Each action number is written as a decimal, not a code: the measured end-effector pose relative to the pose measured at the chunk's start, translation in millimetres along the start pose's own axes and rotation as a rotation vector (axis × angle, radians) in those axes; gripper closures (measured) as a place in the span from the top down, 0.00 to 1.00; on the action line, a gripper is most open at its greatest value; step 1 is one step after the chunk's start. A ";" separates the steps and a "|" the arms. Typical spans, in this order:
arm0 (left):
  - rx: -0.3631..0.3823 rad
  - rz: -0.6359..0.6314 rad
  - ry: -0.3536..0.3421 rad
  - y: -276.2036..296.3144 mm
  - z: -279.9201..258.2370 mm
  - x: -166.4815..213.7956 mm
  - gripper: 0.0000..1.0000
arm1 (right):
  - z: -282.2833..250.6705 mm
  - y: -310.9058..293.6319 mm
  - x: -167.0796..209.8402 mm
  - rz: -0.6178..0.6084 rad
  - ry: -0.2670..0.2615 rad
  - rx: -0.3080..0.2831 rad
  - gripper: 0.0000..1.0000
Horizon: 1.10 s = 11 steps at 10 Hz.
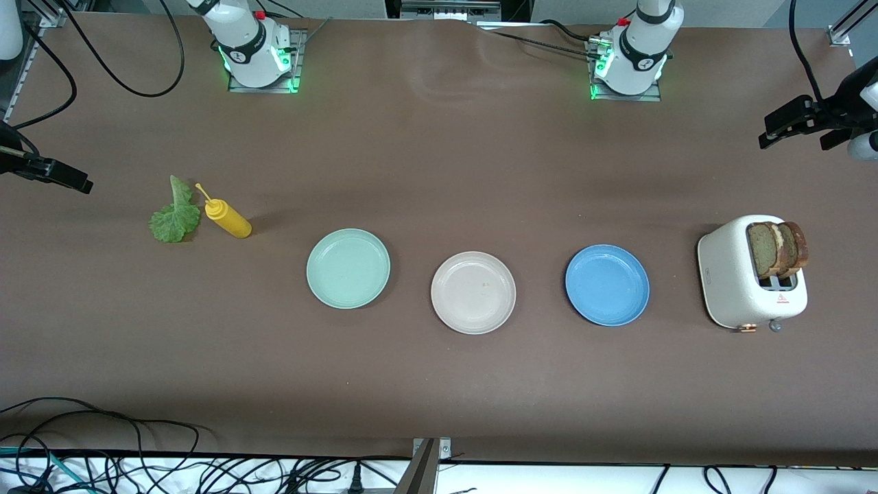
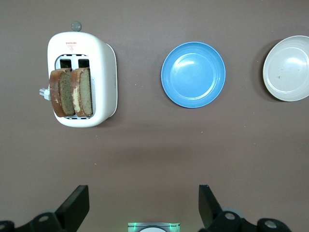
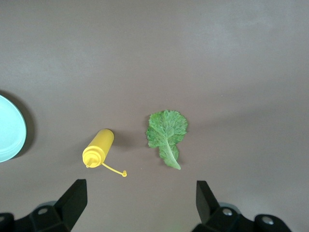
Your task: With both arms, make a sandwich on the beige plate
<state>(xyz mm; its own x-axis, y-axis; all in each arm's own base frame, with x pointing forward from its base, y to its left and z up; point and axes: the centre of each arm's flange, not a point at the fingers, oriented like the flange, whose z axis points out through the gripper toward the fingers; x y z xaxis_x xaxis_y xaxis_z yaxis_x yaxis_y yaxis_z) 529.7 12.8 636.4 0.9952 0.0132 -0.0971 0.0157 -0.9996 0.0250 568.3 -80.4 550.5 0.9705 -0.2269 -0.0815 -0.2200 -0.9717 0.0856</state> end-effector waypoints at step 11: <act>0.051 -0.045 -0.067 -29.7 37.9 26.6 1.00 | 0.1 0.0 0.0 0.000 0.000 0.000 1.00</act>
<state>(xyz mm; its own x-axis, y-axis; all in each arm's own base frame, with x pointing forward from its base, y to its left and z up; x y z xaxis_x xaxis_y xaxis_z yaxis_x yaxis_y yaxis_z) 552.0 41.8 595.4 0.9848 0.0582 -0.1635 0.0538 -0.9981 -0.0312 568.4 -80.4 550.4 0.9705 -0.2269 -0.0818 -0.2200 -0.9717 0.0855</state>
